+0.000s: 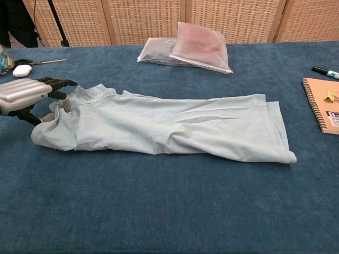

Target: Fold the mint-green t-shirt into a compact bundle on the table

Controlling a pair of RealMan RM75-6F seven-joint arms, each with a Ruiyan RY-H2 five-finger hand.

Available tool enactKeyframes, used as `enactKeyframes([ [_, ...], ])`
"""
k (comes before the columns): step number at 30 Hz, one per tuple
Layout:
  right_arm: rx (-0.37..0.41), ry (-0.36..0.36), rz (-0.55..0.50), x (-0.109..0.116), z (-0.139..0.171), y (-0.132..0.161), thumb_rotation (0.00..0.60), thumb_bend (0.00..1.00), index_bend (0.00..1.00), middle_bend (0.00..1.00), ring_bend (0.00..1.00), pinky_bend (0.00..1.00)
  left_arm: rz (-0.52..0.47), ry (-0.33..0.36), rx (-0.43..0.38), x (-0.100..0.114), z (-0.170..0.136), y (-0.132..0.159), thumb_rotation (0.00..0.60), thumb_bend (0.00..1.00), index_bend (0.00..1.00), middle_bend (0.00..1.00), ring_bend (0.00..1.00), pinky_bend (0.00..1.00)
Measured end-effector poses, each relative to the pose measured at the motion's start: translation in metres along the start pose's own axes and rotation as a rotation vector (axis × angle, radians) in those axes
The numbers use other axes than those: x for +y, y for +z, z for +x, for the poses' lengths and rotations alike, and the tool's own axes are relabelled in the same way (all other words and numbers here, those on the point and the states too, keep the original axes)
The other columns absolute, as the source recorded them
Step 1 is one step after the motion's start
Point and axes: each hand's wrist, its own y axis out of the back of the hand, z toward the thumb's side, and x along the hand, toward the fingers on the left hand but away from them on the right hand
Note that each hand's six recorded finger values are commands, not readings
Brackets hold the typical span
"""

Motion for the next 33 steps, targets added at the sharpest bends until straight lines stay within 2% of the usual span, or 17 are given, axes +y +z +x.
enactKeyframes([
  [22, 0.001, -0.005, -0.01, 0.001, 0.0, 0.0, 0.6, 0.16, 0.0, 0.0, 0.0, 0.0, 0.02, 0.033, 0.006, 0.012, -0.002, -0.006, 0.6, 0.6, 0.81, 0.0, 0.0, 0.0],
  [28, 0.001, -0.007, -0.012, 0.002, 0.0, 0.0, 0.6, 0.16, 0.0, 0.0, 0.0, 0.0, 0.049, 0.03, 0.024, 0.016, -0.012, -0.021, 0.6, 0.6, 0.81, 0.0, 0.0, 0.0],
  [33, 0.002, -0.006, -0.011, 0.002, 0.001, 0.0, 0.6, 0.16, 0.0, 0.0, 0.0, 0.0, 0.061, 0.025, 0.07, 0.018, -0.026, -0.044, 0.6, 0.6, 0.81, 0.0, 0.0, 0.0],
])
